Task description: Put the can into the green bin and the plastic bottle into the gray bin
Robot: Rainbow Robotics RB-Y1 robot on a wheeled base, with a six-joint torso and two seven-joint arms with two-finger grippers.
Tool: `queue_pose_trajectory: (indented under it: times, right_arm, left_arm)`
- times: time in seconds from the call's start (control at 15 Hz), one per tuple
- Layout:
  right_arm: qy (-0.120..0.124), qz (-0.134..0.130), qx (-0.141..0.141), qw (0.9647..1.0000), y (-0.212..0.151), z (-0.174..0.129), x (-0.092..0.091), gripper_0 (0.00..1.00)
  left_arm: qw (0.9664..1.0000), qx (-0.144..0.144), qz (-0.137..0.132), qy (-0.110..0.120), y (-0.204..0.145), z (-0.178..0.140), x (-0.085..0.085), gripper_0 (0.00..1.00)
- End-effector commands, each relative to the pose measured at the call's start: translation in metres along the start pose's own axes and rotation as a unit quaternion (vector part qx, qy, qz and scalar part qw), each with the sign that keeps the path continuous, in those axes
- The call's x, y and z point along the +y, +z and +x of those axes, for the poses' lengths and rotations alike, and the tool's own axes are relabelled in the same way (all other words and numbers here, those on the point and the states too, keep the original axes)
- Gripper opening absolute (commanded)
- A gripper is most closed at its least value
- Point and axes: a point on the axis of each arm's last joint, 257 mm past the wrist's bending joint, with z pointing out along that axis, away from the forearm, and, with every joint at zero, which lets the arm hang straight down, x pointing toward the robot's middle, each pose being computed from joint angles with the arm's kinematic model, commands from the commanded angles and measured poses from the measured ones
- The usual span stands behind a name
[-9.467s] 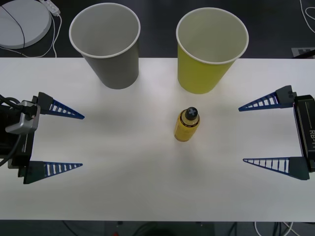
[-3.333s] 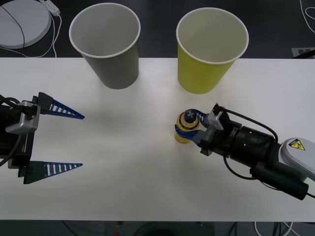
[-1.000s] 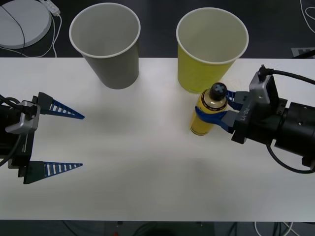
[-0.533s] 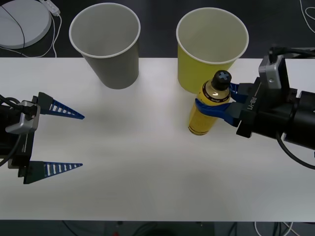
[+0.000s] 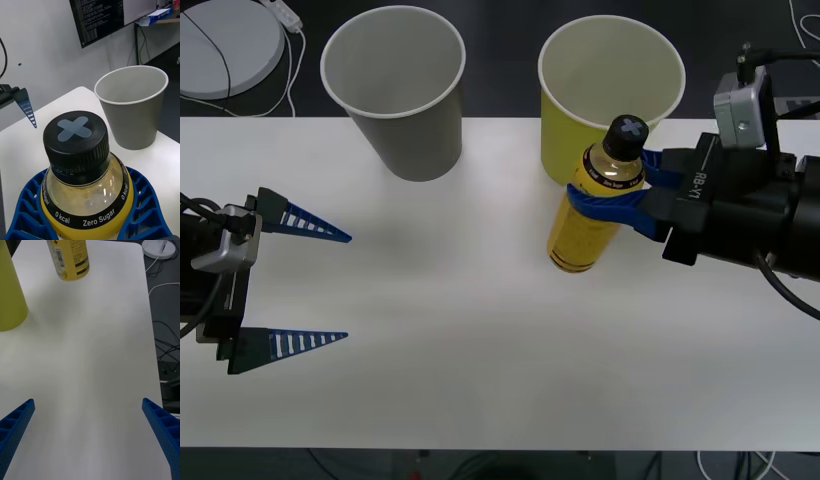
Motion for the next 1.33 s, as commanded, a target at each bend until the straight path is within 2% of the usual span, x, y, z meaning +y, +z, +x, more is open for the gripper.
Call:
queue_pose_trajectory:
  times: [0.07, 0.27, 0.6, 0.8, 1.0, 1.33]
  right_arm:
    - [0.010, -0.019, 0.009, 0.9997, -0.001, -0.011, 0.003, 0.00]
    - [0.009, -0.027, 0.013, 0.9995, -0.001, -0.021, -0.001, 0.00]
    - [-0.036, -0.042, 0.024, 0.9982, -0.002, -0.041, -0.017, 0.00]
    - [-0.038, -0.046, 0.041, 0.9974, -0.001, -0.050, -0.020, 0.00]
    - [-0.036, -0.036, 0.048, 0.9975, 0.001, -0.063, -0.023, 0.00]
    - [-0.037, -0.027, 0.082, 0.9955, 0.003, -0.077, -0.032, 0.00]
  left_arm:
    - [1.0000, 0.000, 0.000, 0.000, 0.000, 0.000, 0.000, 1.00]
    - [1.0000, 0.000, 0.000, 0.000, 0.000, 0.000, 0.000, 1.00]
    - [1.0000, 0.000, 0.000, 0.000, 0.000, 0.000, 0.000, 1.00]
    - [1.0000, 0.000, 0.000, 0.000, 0.000, 0.000, 0.000, 1.00]
    - [1.0000, 0.000, 0.000, 0.000, 0.000, 0.000, 0.000, 1.00]
    - [1.0000, 0.000, 0.000, 0.000, 0.000, 0.000, 0.000, 1.00]
